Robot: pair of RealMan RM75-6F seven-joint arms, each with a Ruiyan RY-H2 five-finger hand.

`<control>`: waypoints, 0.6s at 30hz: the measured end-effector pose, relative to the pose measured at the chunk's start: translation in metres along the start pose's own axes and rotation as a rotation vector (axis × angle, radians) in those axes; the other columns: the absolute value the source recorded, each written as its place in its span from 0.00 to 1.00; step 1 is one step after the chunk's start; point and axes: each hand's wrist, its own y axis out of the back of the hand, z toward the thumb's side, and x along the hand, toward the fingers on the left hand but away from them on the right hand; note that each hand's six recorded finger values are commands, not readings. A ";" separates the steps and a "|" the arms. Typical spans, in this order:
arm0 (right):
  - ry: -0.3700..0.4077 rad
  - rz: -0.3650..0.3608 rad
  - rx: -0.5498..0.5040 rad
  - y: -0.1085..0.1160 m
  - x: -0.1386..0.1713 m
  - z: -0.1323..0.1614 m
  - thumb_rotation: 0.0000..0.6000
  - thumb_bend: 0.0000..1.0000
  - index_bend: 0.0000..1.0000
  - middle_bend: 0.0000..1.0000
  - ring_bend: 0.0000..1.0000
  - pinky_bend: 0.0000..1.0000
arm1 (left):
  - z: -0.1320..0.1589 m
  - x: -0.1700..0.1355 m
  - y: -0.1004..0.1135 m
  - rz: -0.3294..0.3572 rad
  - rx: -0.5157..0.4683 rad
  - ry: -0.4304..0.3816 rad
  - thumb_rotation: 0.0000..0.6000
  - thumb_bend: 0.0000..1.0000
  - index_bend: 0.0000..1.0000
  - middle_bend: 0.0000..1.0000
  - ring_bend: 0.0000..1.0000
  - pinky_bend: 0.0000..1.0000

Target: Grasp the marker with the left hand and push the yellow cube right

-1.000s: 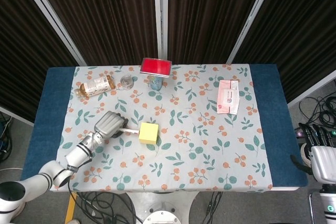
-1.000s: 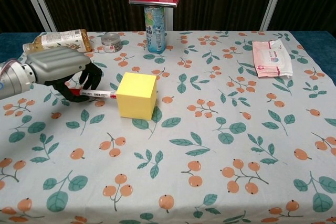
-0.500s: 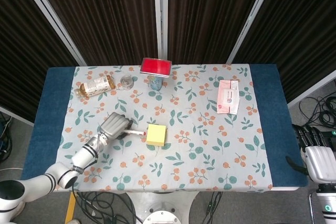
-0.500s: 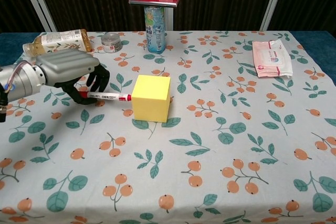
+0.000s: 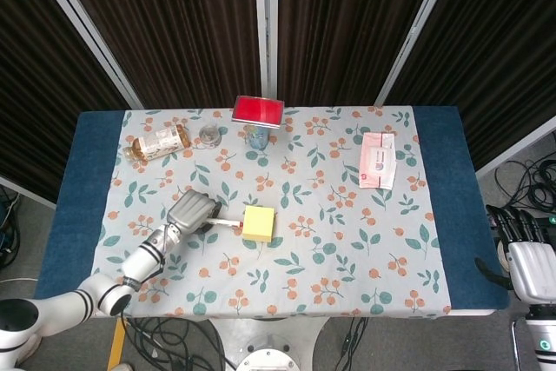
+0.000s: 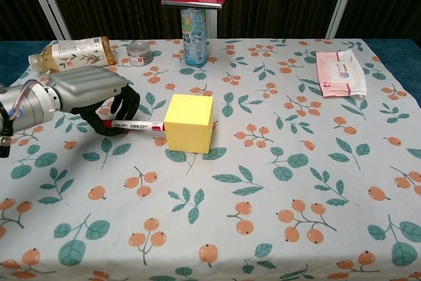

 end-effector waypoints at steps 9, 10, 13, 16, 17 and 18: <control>-0.008 -0.002 0.006 0.002 0.002 -0.001 1.00 0.15 0.00 0.12 0.00 0.01 | 0.034 0.027 0.008 -0.005 -0.024 -0.046 1.00 0.53 0.67 0.73 0.54 0.67; -0.009 -0.003 0.006 0.002 0.002 -0.001 1.00 0.15 0.00 0.12 0.00 0.01 | 0.036 0.029 0.009 -0.005 -0.026 -0.048 1.00 0.53 0.67 0.73 0.54 0.67; -0.012 -0.003 0.007 0.002 0.002 -0.002 1.00 0.15 0.00 0.12 0.00 0.01 | 0.044 0.036 0.011 -0.006 -0.032 -0.057 1.00 0.53 0.67 0.73 0.54 0.67; -0.013 -0.002 0.005 0.002 0.002 -0.003 1.00 0.15 0.00 0.12 0.00 0.01 | 0.053 0.042 0.013 -0.005 -0.044 -0.064 1.00 0.53 0.67 0.73 0.54 0.67; -0.013 -0.002 0.005 0.002 0.002 -0.003 1.00 0.15 0.00 0.12 0.00 0.01 | 0.057 0.044 0.014 -0.005 -0.053 -0.068 1.00 0.53 0.67 0.73 0.54 0.67; -0.014 -0.003 0.005 0.002 0.002 -0.003 1.00 0.15 0.00 0.12 0.00 0.01 | 0.060 0.046 0.015 -0.005 -0.059 -0.070 1.00 0.53 0.67 0.73 0.54 0.67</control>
